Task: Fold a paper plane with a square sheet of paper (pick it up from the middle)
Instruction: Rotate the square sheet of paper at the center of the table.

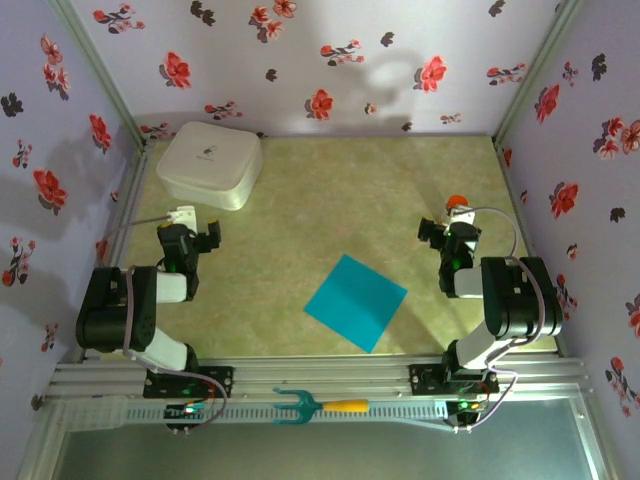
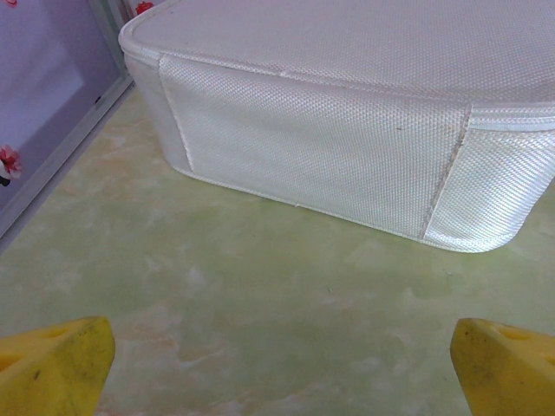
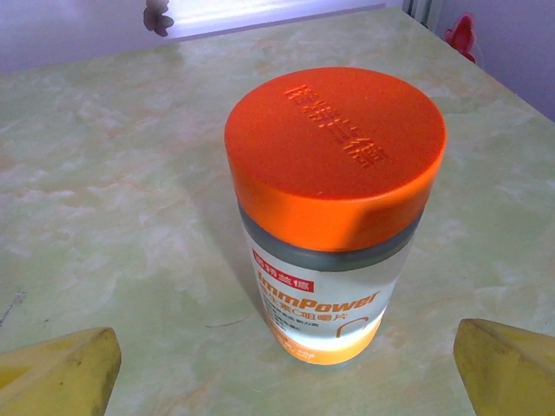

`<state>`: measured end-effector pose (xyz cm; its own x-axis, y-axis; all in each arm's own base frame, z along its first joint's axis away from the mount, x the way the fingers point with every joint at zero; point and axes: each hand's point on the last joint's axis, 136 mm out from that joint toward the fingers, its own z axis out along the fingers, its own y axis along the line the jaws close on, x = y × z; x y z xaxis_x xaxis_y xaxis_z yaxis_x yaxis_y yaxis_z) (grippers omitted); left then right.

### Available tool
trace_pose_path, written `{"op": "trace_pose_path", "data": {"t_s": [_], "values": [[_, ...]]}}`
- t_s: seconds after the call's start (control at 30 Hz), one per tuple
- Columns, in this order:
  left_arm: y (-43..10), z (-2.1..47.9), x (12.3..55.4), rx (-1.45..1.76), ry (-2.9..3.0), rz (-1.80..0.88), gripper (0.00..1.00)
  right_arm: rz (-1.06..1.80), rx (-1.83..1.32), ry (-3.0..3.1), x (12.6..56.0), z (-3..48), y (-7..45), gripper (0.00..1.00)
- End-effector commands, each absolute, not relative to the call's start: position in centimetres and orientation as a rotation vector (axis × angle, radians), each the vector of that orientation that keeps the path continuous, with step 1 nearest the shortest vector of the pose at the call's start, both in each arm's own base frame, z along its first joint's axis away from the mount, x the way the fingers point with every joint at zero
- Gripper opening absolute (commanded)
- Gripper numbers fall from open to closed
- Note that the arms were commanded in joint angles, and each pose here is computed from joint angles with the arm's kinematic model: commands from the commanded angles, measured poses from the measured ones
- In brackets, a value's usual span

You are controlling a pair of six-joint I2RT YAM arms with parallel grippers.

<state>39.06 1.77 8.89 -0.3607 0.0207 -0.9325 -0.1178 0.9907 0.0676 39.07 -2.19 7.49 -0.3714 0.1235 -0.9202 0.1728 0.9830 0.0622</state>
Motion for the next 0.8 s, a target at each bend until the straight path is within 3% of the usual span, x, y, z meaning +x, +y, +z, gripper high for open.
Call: {"op": "trace_pose_path", "data": {"t_s": [0.0, 0.57, 0.77], "values": [[2.0, 9.5, 39.8, -0.071, 1.919, 0.138, 1.00, -0.044, 0.200, 1.930, 39.7, 8.6, -2.2, 0.99], [1.9, 12.4, 38.9, -0.079, 1.928, 0.131, 1.00, -0.055, 0.192, 2.034, 40.0, 11.0, -1.6, 0.99], [6.2, 15.2, 37.3, -0.551, 1.996, 0.197, 1.00, 0.094, 0.435, 2.127, 39.5, 15.7, -0.9, 0.99]]}}
